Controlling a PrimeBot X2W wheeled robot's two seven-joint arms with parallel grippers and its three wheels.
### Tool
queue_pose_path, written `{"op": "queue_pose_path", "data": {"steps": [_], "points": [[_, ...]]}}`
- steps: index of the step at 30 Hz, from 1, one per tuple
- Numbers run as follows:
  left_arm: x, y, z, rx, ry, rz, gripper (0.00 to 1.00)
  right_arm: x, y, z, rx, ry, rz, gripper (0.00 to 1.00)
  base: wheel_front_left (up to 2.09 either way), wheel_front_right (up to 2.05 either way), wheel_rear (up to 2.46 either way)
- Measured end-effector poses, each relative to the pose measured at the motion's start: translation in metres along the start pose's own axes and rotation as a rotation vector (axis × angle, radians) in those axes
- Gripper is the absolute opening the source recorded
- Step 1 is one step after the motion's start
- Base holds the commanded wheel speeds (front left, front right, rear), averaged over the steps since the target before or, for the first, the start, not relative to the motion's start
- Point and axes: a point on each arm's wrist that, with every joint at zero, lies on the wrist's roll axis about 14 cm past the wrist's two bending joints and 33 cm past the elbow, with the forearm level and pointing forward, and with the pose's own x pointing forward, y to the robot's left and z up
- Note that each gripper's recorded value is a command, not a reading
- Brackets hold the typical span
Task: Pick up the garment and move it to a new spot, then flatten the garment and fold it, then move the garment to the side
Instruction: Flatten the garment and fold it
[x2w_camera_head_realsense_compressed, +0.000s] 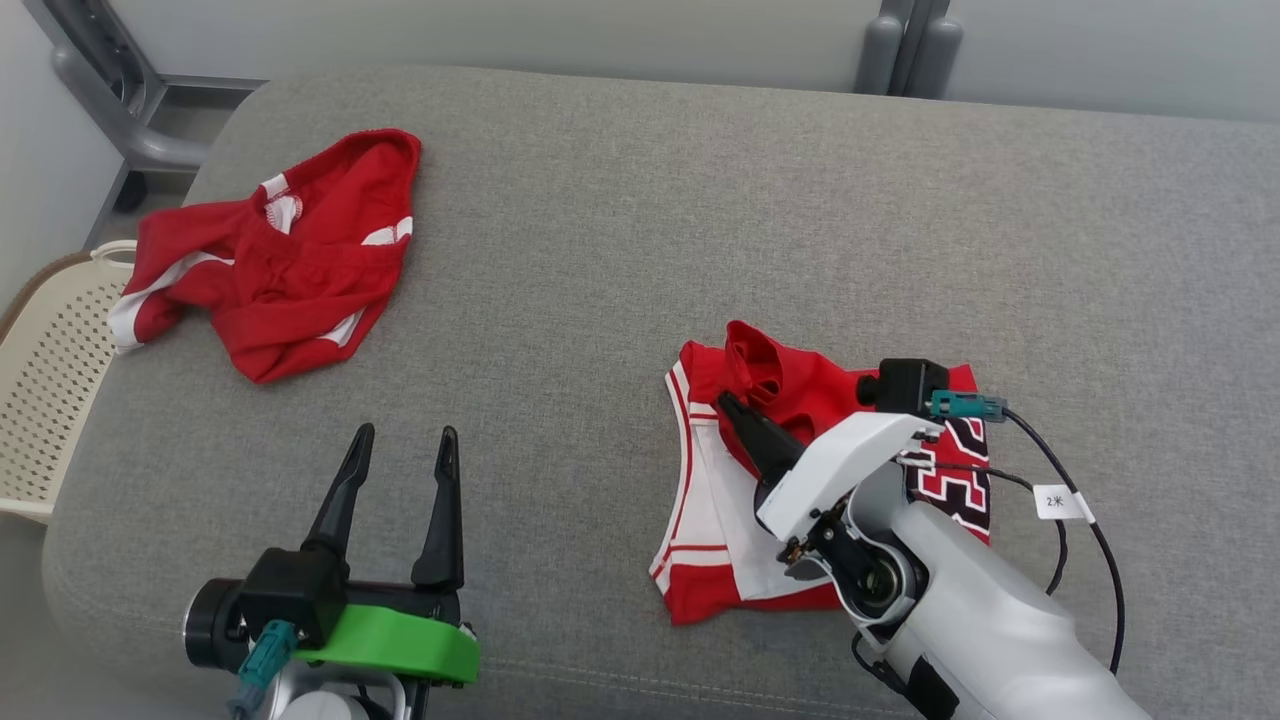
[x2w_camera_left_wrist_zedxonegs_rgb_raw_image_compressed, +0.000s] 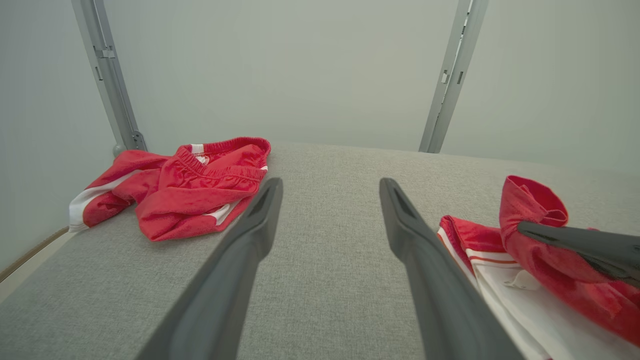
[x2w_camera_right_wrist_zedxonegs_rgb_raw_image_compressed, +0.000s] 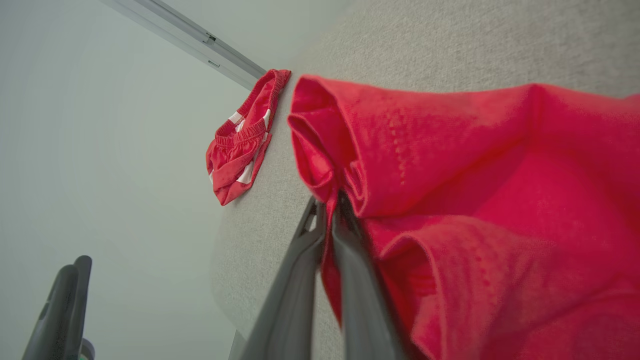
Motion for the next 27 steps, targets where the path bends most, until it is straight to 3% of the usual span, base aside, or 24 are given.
{"op": "queue_pose_path", "data": {"steps": [1,10,18,27], "points": [[-0.001,0.001,0.000,0.001,0.000,0.004,1.00,0.001,0.001,-0.001,0.000,0.003,0.003,1.00,0.00,0.00,0.00],[0.000,0.005,0.002,0.003,-0.006,0.014,1.00,0.002,0.037,0.014,0.086,-0.064,0.111,1.00,0.00,0.00,0.00],[0.002,-0.001,0.005,0.002,-0.019,-0.004,1.00,-0.028,0.028,0.067,-0.005,-0.268,0.137,1.00,0.00,0.00,0.00],[0.003,-0.004,0.005,0.007,-0.018,-0.015,1.00,-0.064,-0.026,0.108,-0.281,-0.357,0.000,1.00,0.00,0.00,0.00]]}}
